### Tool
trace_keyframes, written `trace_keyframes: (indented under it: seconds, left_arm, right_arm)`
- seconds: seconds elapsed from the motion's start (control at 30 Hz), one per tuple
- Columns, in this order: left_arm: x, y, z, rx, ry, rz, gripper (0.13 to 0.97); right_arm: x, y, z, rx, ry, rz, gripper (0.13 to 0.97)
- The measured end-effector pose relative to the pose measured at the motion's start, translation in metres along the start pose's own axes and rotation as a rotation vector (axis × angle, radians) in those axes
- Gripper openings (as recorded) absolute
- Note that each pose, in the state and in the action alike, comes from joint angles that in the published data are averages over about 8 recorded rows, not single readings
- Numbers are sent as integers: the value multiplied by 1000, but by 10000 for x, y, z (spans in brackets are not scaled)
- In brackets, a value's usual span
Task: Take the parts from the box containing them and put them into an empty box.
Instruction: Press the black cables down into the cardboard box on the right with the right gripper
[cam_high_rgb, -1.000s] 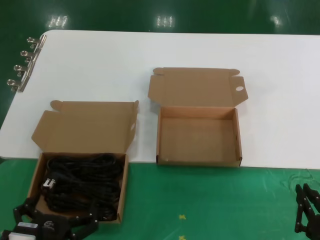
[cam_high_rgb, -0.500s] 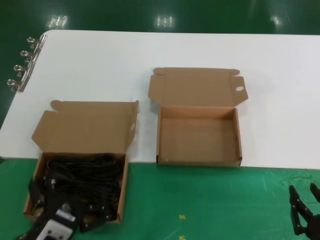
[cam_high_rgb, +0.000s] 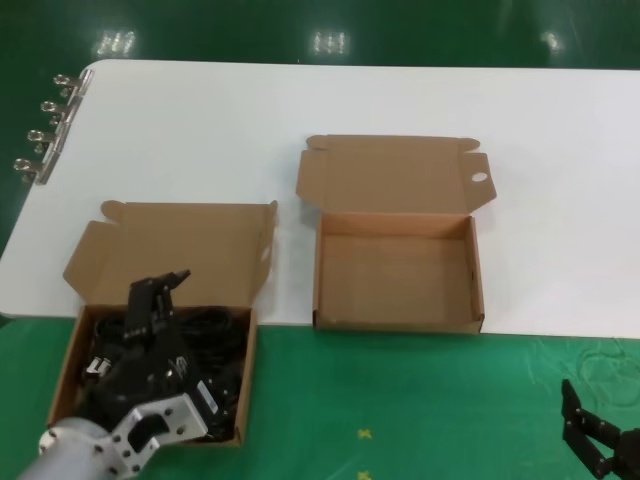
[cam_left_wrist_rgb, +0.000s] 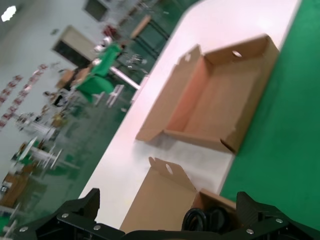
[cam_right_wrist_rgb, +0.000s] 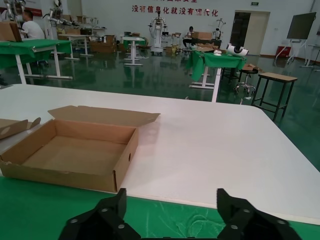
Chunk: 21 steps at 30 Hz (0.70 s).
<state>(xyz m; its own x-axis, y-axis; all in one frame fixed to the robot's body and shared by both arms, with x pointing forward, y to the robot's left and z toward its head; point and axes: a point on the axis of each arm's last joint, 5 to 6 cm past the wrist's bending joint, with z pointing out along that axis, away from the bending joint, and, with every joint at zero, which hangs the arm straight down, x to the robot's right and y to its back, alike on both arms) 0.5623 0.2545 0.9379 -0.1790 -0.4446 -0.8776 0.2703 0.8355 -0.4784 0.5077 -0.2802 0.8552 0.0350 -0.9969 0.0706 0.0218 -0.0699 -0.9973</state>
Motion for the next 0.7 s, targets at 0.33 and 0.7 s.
trace_keyframes:
  seconds: [0.33,0.7]
  left_arm:
    - [-382,239,236,-127,76,242,966]
    - [-671,571,347,-180,74,266,966]
  right_arm:
    - [0,0,0,0,0,0,745]
    - [0,0,0,0,0,0,885]
